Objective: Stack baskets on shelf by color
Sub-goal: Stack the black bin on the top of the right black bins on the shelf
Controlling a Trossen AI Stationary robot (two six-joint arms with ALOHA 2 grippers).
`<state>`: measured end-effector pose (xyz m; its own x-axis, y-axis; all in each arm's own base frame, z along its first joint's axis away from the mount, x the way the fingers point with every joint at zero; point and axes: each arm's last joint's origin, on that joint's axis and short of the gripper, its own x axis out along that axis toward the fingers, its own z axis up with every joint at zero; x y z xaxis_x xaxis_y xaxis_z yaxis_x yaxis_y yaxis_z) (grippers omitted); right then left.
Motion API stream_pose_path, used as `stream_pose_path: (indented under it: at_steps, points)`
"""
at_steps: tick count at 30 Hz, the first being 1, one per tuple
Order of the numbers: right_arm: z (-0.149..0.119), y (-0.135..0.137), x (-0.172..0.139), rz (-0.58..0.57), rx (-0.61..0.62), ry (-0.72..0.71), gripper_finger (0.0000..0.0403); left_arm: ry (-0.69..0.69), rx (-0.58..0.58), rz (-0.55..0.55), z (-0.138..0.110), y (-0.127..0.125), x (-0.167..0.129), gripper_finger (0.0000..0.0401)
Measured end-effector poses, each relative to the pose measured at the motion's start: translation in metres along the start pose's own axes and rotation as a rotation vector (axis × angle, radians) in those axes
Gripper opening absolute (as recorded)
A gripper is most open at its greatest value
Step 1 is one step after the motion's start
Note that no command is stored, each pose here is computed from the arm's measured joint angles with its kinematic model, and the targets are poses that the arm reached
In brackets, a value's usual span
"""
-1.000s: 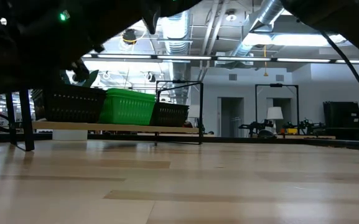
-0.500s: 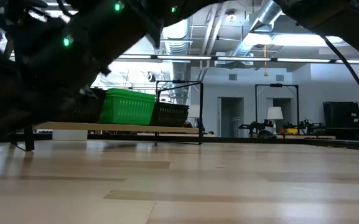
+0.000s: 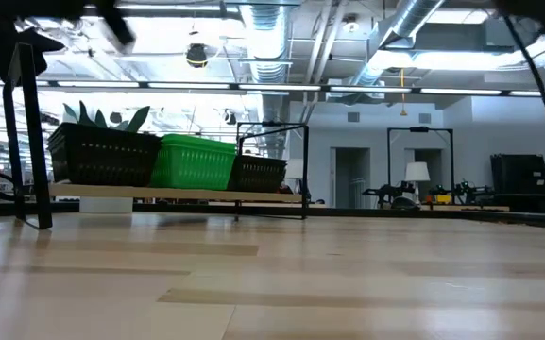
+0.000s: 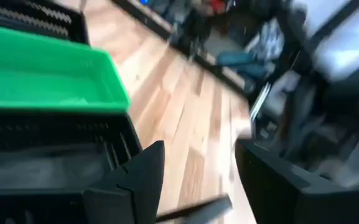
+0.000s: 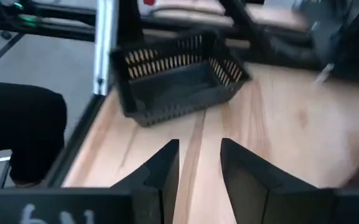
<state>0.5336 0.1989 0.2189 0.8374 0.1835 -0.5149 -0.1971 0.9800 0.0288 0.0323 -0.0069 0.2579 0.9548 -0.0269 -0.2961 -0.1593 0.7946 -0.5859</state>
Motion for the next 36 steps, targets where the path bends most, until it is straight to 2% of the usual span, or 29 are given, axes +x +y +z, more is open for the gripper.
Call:
stream_pose_path:
  at_steps: [4,9,12,15,20,22,26,30,33,36]
  points:
    - [0.033,0.019,-0.049,0.024,-0.047,-0.015,0.0137,0.086,0.082,0.022,-0.008,-0.025,0.016,0.0157]
    - [0.045,0.041,-0.089,-0.007,-0.089,0.036,0.0132,0.164,0.204,0.005,-0.007,-0.067,0.032,0.0098]
    - [0.053,0.054,-0.116,-0.013,-0.112,0.046,0.0129,0.262,0.267,-0.008,-0.011,-0.092,0.045,0.0051]
    - [0.054,0.073,-0.138,-0.005,-0.135,0.067,0.0126,0.416,0.31,-0.004,-0.024,-0.115,0.061,0.0009]
    - [0.053,0.098,-0.174,-0.056,-0.143,0.093,0.0119,0.75,0.291,0.024,-0.062,-0.149,0.091,0.0001]
    - [0.053,0.104,-0.184,-0.089,-0.142,0.084,0.0118,0.875,0.291,0.079,-0.081,-0.159,0.102,0.0]
    - [0.048,0.116,-0.192,-0.139,-0.161,0.089,0.0118,1.055,0.274,0.211,-0.121,-0.17,0.121,0.0]
    - [0.045,0.123,-0.195,-0.146,-0.179,0.094,0.0118,1.231,0.226,0.353,-0.161,-0.168,0.134,0.0]
    - [0.044,0.124,-0.196,-0.146,-0.162,0.095,0.0118,1.278,0.276,0.44,-0.185,-0.16,0.139,0.0]
    - [0.044,0.124,-0.196,-0.146,-0.147,0.094,0.0118,1.281,0.331,0.512,-0.199,-0.151,0.147,0.0]
